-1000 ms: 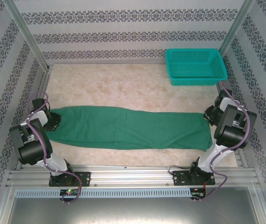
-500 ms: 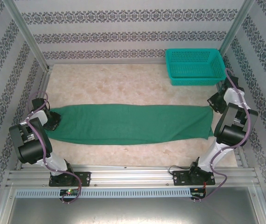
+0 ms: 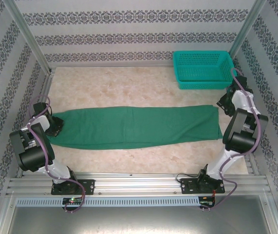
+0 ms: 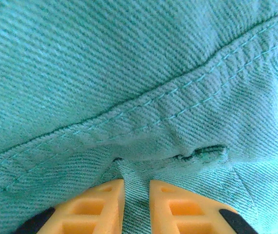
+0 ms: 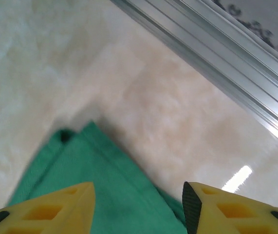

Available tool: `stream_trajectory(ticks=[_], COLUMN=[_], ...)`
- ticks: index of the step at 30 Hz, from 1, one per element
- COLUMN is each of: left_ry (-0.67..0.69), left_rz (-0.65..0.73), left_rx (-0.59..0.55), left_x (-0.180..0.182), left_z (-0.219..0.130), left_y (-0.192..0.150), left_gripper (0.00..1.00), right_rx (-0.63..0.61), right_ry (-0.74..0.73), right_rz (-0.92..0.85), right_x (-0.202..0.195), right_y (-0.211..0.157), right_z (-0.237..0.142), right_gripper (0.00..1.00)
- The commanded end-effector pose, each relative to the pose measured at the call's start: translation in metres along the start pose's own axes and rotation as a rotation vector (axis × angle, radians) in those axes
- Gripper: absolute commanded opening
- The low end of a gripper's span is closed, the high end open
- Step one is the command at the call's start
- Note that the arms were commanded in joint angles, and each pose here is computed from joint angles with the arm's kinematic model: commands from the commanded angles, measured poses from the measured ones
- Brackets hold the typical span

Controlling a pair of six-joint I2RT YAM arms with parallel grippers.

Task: Roll up the long pants

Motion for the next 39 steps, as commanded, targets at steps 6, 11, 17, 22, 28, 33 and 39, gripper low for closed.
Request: stream_trajectory(ticks=[6, 11, 17, 22, 28, 33, 39], left_ry=[0.015, -0.009, -0.011, -0.017, -0.023, -0.023, -0.024], left_rz=[-0.02, -0.023, -0.017, -0.017, -0.018, -0.019, -0.015], left_rx=[0.003, 0.029, 0.023, 0.02, 0.024, 0.025, 0.028], left_x=[0.008, 0.006, 0.006, 0.005, 0.004, 0.005, 0.004], left_z=[0.004, 0.012, 0.008, 0.007, 0.008, 0.009, 0.01], left_y=[0.003, 0.0, 0.0, 0.0, 0.0, 0.0, 0.0], left_gripper=[0.22, 0.22, 0.22, 0.22, 0.22, 0.22, 0.22], right_rx=[0.179, 0.264, 0.28, 0.281, 0.302, 0.308, 0.34], right_ry=[-0.069, -0.152, -0.172, -0.175, -0.176, -0.164, -0.196], right_rz=[-0.122, -0.164, -0.169, -0.171, -0.175, -0.156, -0.138], right_x=[-0.021, -0.034, -0.051, -0.061, -0.07, -0.073, -0.076], right_y=[-0.086, -0.108, -0.115, -0.119, -0.125, -0.129, -0.132], right_z=[0.002, 0.02, 0.012, 0.003, 0.002, 0.004, 0.023], right_gripper=[0.46, 0.45, 0.45, 0.45, 0.47, 0.49, 0.47])
Point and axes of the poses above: each hand's point on the last joint's axis, 136 mm out from that joint toward the fingers, its own z axis out along the fingers, its own x axis along the line the jaws close on, y = z × x, the point moved 7 cm from there along -z, back along the fingers, and after that the axes turned 10 degrees about z, right-handed, at the moved point
